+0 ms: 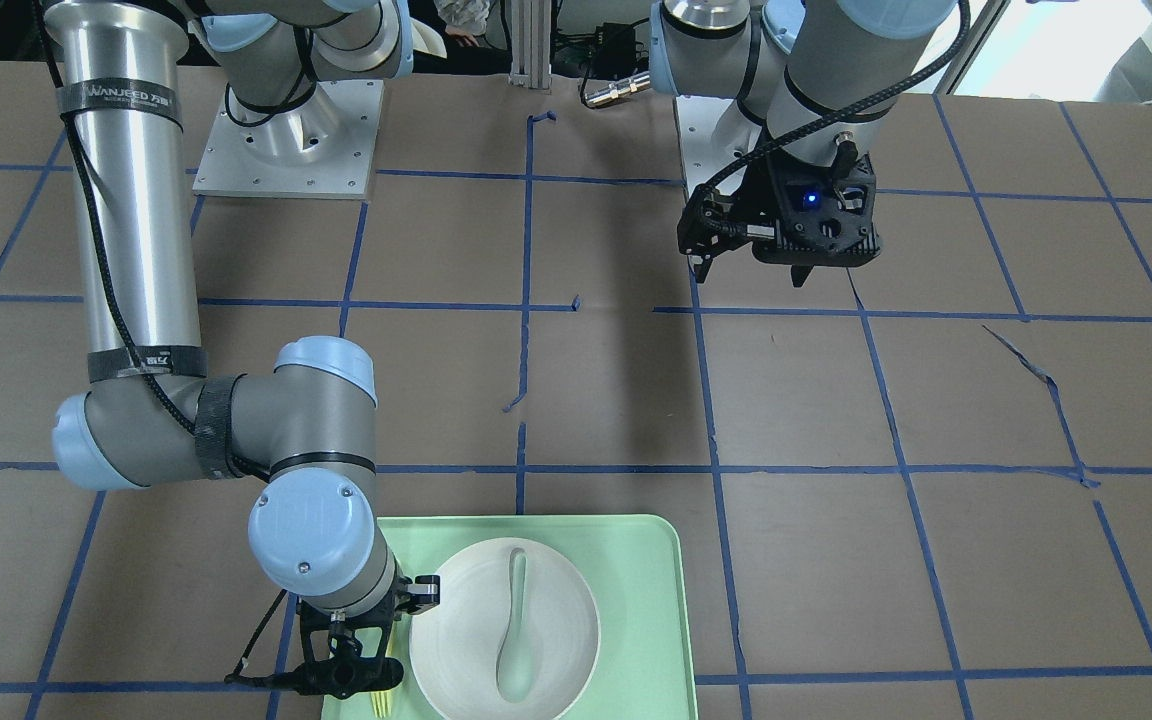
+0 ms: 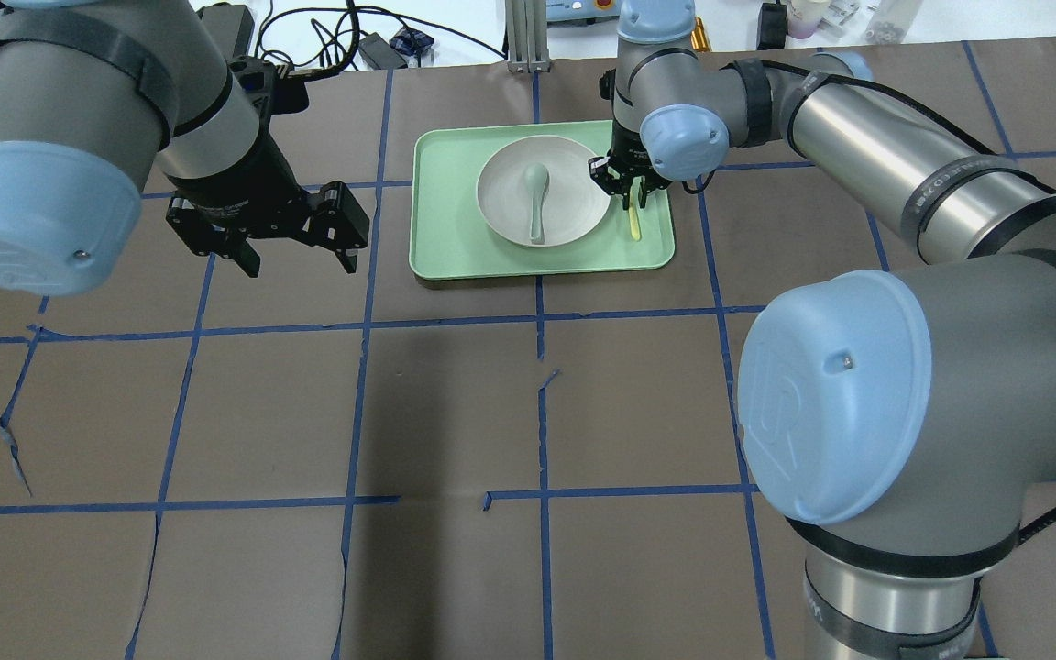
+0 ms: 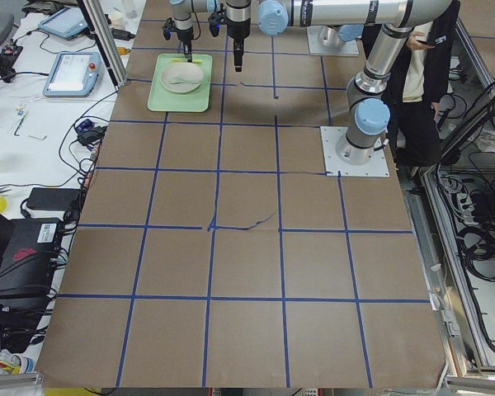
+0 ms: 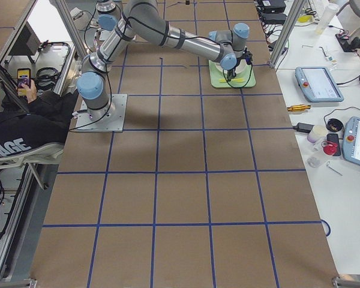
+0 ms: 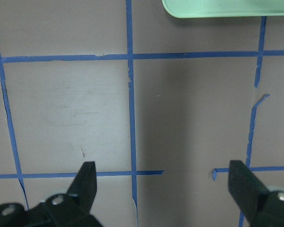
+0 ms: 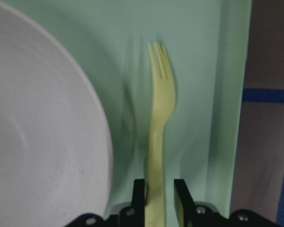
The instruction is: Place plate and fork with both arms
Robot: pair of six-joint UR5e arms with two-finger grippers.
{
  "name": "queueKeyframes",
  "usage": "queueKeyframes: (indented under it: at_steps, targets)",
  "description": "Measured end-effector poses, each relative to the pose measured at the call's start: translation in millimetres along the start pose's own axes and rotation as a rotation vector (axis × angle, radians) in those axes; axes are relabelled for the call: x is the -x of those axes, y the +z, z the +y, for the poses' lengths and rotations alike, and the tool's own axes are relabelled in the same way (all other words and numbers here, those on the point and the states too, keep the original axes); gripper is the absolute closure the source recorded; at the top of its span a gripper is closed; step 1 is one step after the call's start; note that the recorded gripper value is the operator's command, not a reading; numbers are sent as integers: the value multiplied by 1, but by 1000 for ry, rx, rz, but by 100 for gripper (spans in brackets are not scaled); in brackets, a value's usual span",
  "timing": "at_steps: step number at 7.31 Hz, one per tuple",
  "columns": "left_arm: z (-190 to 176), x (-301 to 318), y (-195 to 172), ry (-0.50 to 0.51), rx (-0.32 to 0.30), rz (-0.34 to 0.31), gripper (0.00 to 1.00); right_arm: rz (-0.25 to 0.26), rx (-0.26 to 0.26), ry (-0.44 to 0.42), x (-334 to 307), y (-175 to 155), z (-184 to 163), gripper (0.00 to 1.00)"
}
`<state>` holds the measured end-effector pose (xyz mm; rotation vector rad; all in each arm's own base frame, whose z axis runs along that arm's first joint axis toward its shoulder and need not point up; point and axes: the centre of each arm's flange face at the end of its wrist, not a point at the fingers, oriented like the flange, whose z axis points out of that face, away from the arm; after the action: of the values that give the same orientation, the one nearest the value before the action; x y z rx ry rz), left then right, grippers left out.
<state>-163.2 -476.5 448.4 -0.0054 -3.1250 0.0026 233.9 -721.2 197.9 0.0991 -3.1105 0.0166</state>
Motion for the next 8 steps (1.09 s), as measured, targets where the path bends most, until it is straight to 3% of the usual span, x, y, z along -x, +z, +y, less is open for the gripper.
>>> queueKeyframes:
  at_steps: [2, 4, 6, 8]
  targets:
    - [0, 0, 0, 0, 0, 0, 0, 7, -5, -37, -6, -24, 14, 0]
    - [0, 0, -1, 0, -1, 0, 0, 19, 3, -41, -38, -85, 49, 0]
    - [1, 0, -1, -1, -1, 0, 0, 45, -31, 2, -79, -173, 120, 0]
    - [1, 0, -1, -1, -1, -1, 0, 46, 4, 15, -89, -244, 201, 0]
